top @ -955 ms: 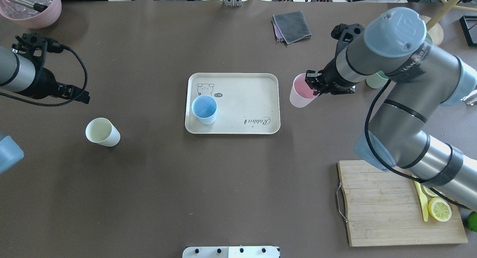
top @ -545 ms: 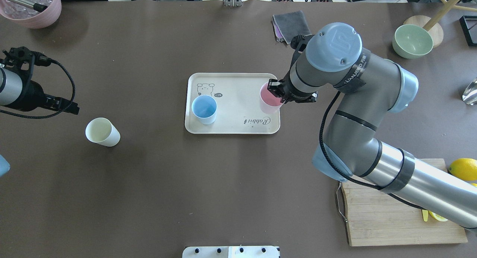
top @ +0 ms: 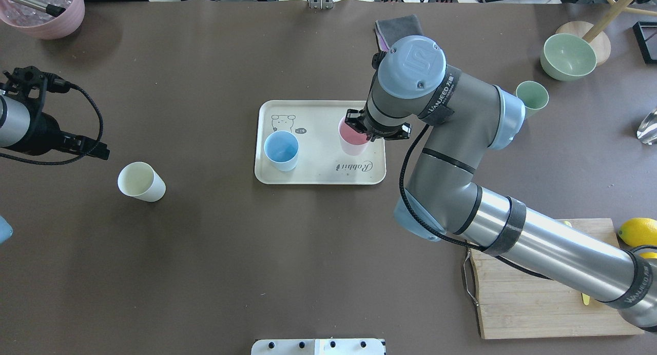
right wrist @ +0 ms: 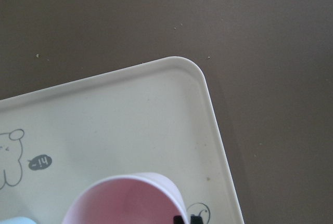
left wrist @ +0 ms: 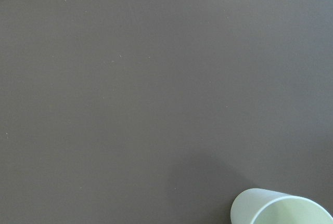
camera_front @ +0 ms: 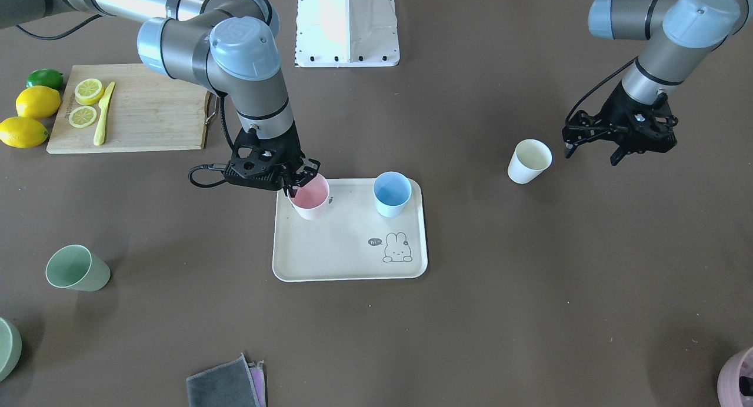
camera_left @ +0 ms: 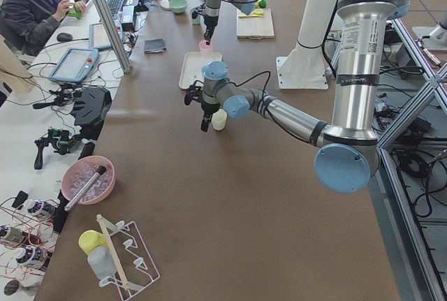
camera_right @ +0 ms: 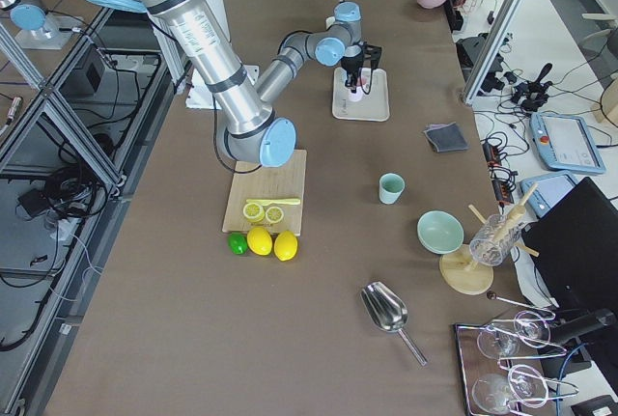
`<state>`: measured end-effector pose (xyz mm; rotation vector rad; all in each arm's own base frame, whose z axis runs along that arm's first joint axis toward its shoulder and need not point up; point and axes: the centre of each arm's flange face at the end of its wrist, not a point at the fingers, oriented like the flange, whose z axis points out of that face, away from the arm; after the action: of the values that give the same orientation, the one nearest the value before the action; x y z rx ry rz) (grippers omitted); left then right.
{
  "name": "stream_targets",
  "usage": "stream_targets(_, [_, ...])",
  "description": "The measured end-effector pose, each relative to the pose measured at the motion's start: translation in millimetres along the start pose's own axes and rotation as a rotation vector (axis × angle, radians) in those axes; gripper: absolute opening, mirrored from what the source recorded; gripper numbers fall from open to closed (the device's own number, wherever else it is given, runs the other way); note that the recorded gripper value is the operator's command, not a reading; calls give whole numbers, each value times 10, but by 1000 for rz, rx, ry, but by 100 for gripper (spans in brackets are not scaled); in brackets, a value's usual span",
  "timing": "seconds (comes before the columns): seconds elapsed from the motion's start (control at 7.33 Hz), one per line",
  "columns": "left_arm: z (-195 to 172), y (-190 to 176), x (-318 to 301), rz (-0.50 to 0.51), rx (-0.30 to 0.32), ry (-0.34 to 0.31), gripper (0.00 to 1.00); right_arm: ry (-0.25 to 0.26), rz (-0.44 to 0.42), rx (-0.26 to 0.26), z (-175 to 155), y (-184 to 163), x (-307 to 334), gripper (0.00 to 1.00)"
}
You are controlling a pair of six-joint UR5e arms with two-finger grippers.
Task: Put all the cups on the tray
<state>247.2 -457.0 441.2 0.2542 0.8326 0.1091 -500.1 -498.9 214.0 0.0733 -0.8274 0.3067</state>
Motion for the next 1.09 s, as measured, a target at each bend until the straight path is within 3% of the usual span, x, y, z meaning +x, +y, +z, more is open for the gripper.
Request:
stream_targets(0.41, [-19,12,56,-10,-12,22,99,-6,-11,14,-45,-18,-24,100])
stream_targets(0.68, [63,91,234,-53,-35,39,98,-45,-17,8,-359,-258,102,100])
stream_targets(0.82, [152,160,352,-67,-54,44,79,-54,-25,-3,-509,-475,270,100])
stream_targets(0.95, [228,223,447,-75,-72,49,32,-47,-49,0,-611,-701,493,100])
stream_targets(1.09, [287,269,497,-75,-85,50,14,-32,-80,7,-687,-932,758,100])
